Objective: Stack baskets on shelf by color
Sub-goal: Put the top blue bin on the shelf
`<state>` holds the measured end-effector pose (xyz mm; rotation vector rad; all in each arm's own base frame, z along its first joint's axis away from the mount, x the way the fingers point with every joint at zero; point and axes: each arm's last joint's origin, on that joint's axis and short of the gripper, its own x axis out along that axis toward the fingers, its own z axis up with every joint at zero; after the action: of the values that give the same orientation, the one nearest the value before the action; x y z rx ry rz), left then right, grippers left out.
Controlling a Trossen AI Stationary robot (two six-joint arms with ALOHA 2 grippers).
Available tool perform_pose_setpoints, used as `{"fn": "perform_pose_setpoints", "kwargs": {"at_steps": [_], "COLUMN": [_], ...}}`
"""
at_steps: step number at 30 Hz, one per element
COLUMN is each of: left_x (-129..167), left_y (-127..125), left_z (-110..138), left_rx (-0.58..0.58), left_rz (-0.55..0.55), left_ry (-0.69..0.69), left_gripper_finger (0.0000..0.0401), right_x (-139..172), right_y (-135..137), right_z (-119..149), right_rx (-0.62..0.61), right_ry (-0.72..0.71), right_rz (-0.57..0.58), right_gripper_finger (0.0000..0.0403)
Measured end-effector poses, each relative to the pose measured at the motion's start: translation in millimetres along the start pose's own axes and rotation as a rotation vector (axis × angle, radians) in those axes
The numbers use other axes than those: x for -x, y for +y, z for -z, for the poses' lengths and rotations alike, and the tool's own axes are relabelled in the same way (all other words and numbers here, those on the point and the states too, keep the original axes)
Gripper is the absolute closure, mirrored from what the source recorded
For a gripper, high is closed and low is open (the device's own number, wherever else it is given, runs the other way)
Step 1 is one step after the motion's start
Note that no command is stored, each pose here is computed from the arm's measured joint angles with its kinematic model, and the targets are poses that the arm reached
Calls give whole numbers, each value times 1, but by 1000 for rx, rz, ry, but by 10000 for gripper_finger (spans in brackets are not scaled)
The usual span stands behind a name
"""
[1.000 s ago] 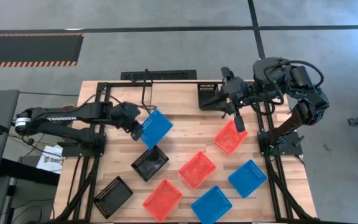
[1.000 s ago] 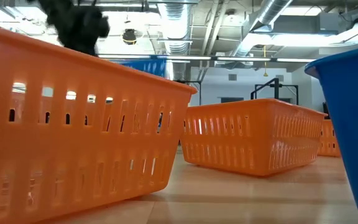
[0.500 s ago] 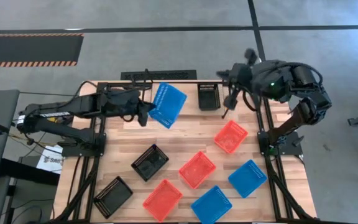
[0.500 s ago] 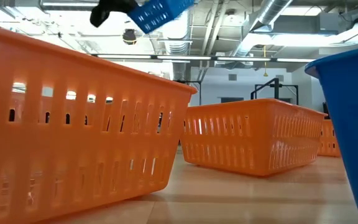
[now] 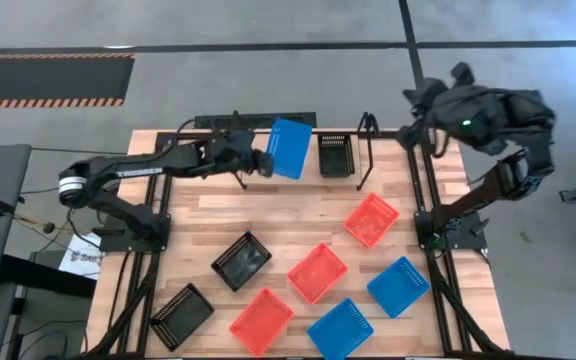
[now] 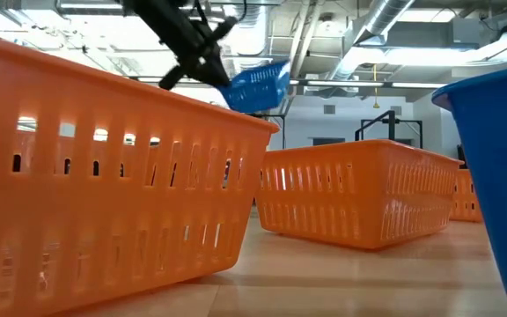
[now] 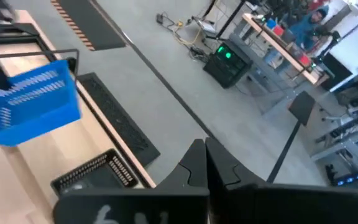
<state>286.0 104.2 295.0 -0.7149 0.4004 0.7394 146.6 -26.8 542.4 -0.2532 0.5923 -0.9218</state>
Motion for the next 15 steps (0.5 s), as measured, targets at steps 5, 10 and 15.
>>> {"fn": "perform_pose_setpoints", "kwargs": {"at_steps": [5, 10, 15], "left_x": [-31, -60, -78], "left_y": [10, 15, 19], "left_z": [0, 6, 12], "left_rx": [104, 182, 219], "left_rz": [-24, -21, -29], "left_ry": [25, 52, 93], "left_gripper_finger": [401, 401, 401], "right_x": [12, 22, 25], "right_y": [-22, -35, -39], "right_z": [10, 17, 19], "right_rx": [-27, -58, -41], "right_ry": [-19, -41, -48], "right_rz": [24, 27, 27], "right_gripper_finger": [402, 402, 402]}}
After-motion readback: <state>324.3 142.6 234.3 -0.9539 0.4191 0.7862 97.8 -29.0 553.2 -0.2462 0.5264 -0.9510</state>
